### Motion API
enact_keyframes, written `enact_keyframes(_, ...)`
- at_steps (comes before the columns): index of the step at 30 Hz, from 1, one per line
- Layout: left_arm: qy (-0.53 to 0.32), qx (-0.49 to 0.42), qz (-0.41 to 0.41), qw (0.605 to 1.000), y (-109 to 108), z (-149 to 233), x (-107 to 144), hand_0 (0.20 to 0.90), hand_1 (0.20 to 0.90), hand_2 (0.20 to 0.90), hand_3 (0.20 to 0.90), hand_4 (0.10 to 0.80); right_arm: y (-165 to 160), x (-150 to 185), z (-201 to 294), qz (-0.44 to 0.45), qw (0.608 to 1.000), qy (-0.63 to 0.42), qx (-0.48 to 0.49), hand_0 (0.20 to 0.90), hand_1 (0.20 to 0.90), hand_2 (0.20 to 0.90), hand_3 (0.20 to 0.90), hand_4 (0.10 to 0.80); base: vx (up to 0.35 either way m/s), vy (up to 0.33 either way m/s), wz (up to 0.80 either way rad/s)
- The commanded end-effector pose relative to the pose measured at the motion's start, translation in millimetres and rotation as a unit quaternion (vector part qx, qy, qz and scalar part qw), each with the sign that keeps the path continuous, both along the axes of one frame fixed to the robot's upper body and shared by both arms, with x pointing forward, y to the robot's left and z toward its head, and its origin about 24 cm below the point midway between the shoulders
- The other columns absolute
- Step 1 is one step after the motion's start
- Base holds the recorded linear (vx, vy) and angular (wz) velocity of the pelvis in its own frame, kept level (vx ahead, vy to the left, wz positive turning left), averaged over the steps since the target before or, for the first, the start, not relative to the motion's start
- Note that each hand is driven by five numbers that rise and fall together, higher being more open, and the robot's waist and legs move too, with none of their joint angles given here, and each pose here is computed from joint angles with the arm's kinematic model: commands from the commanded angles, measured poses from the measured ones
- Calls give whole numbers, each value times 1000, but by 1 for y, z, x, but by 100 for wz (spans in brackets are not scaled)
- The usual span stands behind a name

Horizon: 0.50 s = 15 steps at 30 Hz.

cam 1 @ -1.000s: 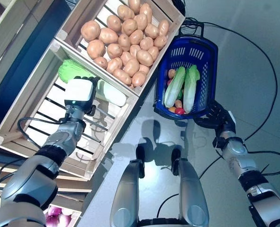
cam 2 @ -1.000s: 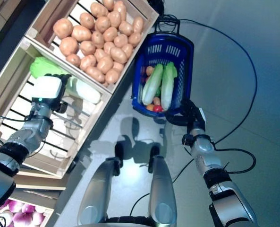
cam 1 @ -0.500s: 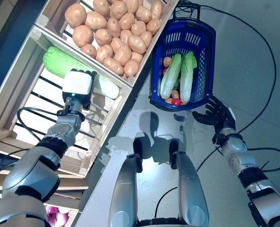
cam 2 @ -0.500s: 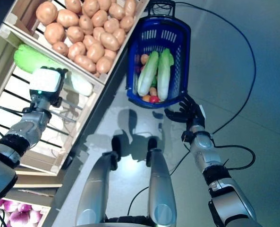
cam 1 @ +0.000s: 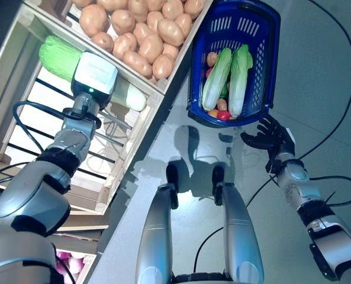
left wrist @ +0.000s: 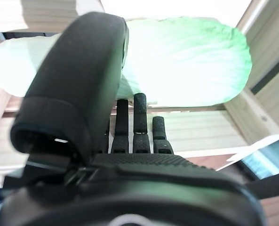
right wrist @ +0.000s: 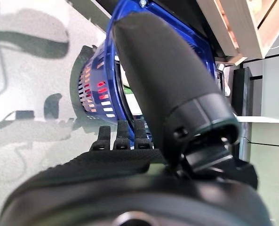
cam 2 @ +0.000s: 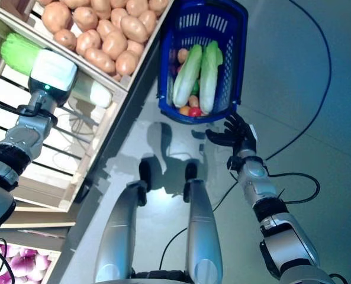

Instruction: Put vegetables into the basket

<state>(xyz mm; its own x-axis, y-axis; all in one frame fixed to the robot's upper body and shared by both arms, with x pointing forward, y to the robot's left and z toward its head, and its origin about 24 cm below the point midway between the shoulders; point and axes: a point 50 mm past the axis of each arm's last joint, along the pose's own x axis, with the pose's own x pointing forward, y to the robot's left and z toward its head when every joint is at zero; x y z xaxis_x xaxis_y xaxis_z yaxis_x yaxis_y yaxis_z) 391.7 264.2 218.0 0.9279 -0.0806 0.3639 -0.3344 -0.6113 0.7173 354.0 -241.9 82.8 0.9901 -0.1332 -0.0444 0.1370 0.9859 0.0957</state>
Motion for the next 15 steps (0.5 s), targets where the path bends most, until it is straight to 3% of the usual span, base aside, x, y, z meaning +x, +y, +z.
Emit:
enact_keyframes(1, 43, 41, 62, 996, 6, 13, 7, 900, 900, 900, 900, 800, -9, 8, 44, 11, 996, -86, -4, 900, 900, 900, 900, 800, -30, 23, 9)
enact_keyframes(15, 194, -141, 170, 956, 29, -39, 2, 900, 900, 900, 900, 800, -8, 12, 47, 8, 996, -92, 19, 900, 900, 900, 900, 800, -7, -5, -8)
